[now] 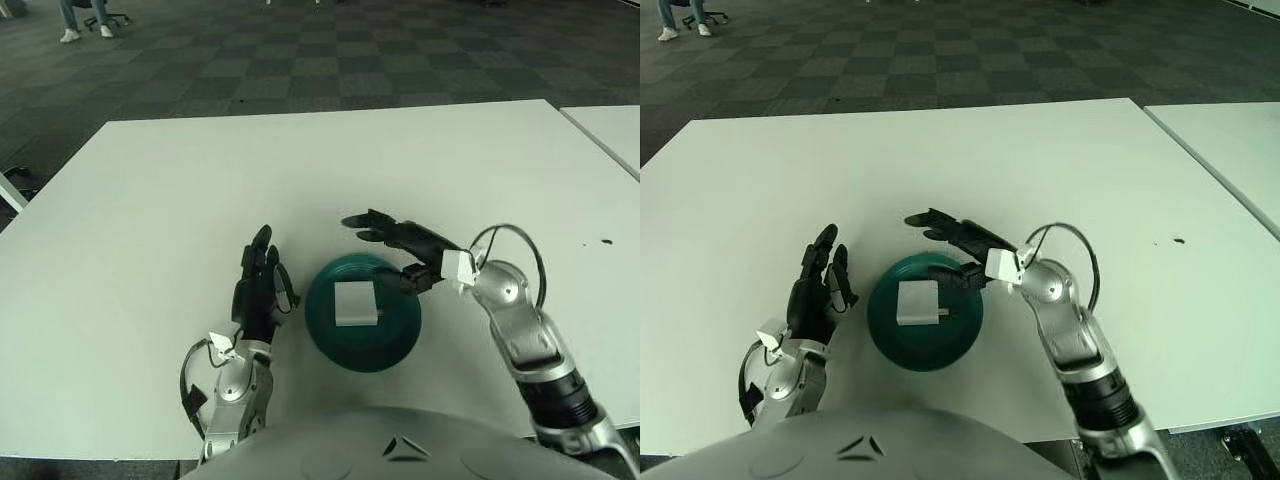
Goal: Put the charger into the plate.
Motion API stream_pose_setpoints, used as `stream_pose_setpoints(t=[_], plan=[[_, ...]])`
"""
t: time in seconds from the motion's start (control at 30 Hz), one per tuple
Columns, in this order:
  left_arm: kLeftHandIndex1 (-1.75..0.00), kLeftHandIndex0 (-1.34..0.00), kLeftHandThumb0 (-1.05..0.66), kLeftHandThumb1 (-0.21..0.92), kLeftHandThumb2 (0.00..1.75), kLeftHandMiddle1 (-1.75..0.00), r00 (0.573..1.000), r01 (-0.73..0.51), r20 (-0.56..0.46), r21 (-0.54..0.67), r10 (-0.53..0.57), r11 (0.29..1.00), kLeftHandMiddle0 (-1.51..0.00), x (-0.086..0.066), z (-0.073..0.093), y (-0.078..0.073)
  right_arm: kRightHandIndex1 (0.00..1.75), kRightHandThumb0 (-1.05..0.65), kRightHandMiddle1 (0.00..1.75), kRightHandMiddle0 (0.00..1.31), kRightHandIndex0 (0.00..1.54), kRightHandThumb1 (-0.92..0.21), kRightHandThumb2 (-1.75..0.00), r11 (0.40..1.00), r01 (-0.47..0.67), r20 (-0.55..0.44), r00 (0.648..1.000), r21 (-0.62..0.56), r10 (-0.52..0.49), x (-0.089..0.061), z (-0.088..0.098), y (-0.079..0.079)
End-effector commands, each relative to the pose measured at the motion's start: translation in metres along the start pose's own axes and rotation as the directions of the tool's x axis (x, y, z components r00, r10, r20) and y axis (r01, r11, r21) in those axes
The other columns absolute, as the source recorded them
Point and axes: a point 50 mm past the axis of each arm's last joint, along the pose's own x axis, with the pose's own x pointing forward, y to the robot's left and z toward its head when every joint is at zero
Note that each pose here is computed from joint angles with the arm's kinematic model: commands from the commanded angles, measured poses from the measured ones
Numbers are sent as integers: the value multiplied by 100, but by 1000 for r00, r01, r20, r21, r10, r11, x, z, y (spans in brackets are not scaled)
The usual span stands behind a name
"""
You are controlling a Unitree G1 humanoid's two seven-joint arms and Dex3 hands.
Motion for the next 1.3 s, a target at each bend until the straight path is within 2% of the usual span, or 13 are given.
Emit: stream_pose_setpoints(t=[0.0,0.07,0.17,0.43,0.63,0.87,1.03,1.27], plan=[[-60,0,-90,92,100,0,998,26,52,88,-30,996,-18,-8,21,-1,12,-82,82,9,50,-92,-63,893,367,-119,930,260,-348,-20,-20,-22],[-62,0,-90,92,101,0,997,43,65,109,-50,993,-18,-9,31,-3,15,-80,88,13,56,-92,-62,850,425,-150,905,311,-398,-27,-24,-32],[-63,0,-89,92,102,0,995,64,63,132,-73,989,-18,-8,38,-3,18,-76,93,19,61,-92,-62,806,475,-164,880,353,-446,-31,-24,-42],[-56,0,-89,92,102,0,991,106,55,198,-119,974,-16,-5,52,-7,20,-70,97,24,64,-92,-62,762,511,-130,853,397,-505,-32,-15,-43],[-55,0,-90,92,102,0,993,92,53,223,-106,971,-15,0,48,-3,21,-68,95,23,63,-92,-61,752,525,-134,844,399,-519,-32,-20,-41],[-55,0,-94,92,105,0,994,72,63,271,-92,960,-15,12,38,5,19,-66,94,23,58,-92,-53,754,524,-131,845,395,-519,-30,-29,-31],[-56,0,-96,92,106,0,993,64,80,281,-89,958,-15,21,32,8,18,-65,92,18,56,-92,-51,761,529,-131,843,376,-522,-27,-39,-29],[-50,0,-95,92,107,0,989,65,110,281,-100,957,-15,37,36,5,20,-65,90,15,58,-92,-52,750,533,-129,839,391,-529,-17,-55,-28]])
